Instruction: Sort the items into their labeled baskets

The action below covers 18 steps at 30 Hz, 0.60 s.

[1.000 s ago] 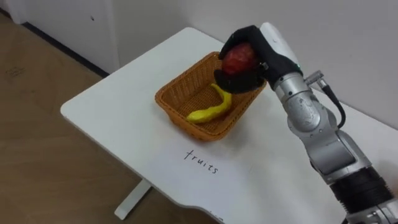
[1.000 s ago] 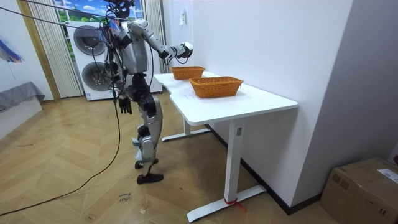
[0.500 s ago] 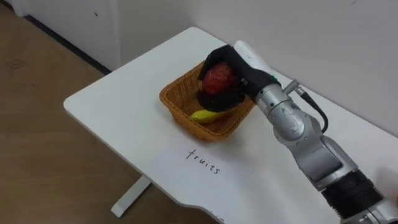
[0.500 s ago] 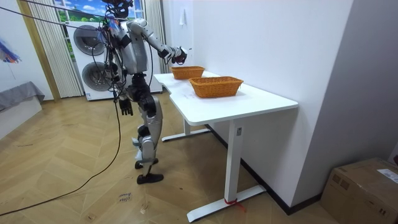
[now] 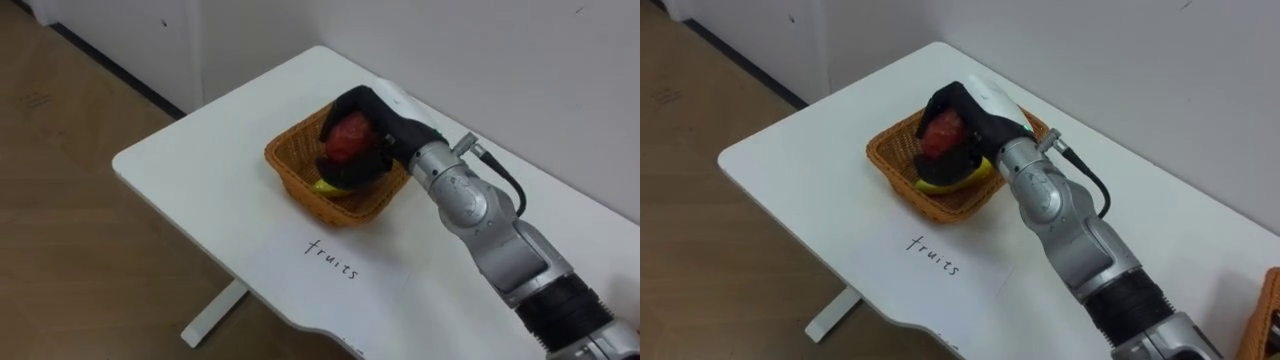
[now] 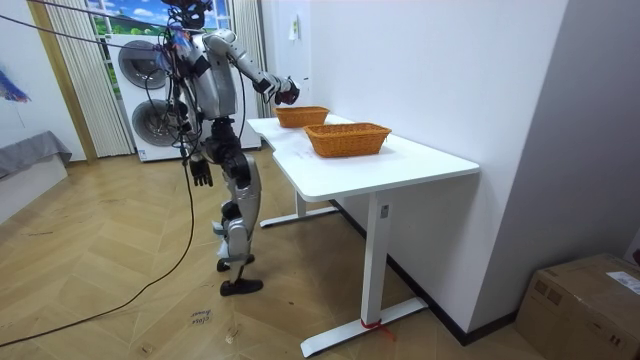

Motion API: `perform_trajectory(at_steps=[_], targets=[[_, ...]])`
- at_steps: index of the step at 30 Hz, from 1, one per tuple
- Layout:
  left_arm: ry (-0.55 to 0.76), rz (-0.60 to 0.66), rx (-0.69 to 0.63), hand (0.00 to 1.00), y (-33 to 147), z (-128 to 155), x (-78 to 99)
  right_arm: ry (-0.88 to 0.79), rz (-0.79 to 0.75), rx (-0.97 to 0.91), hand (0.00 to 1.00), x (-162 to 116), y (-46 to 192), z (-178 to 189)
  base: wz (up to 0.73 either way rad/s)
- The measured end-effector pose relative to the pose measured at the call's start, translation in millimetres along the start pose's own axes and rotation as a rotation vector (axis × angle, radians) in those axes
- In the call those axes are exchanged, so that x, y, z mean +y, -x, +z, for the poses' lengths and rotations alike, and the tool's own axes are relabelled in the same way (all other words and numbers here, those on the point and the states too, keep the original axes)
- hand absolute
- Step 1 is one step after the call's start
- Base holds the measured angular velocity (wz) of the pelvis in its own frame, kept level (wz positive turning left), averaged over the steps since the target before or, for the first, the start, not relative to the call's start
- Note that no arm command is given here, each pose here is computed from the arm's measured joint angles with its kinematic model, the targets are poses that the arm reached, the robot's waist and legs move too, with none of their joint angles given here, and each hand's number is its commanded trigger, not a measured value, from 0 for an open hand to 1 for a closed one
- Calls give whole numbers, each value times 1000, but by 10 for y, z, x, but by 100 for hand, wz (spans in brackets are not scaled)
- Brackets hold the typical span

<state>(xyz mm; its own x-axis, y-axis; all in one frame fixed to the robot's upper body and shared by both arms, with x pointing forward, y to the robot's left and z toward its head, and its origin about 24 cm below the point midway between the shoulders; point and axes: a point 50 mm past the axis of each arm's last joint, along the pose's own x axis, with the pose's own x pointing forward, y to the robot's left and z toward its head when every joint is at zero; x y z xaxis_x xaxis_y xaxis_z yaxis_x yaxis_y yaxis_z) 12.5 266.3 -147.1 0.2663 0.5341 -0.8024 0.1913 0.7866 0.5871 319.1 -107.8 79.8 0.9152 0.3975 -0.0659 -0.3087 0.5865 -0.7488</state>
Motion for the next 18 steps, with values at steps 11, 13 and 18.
perform_trajectory(at_steps=[11,13,18], targets=[[-7,6,3,0,-7,-9,26,15,18,12,0,17,-3,-5,0],[-7,6,3,0,-7,-10,27,16,18,15,0,21,-5,-4,0],[-8,7,3,0,-7,-10,28,19,20,19,0,23,-6,-6,0]])
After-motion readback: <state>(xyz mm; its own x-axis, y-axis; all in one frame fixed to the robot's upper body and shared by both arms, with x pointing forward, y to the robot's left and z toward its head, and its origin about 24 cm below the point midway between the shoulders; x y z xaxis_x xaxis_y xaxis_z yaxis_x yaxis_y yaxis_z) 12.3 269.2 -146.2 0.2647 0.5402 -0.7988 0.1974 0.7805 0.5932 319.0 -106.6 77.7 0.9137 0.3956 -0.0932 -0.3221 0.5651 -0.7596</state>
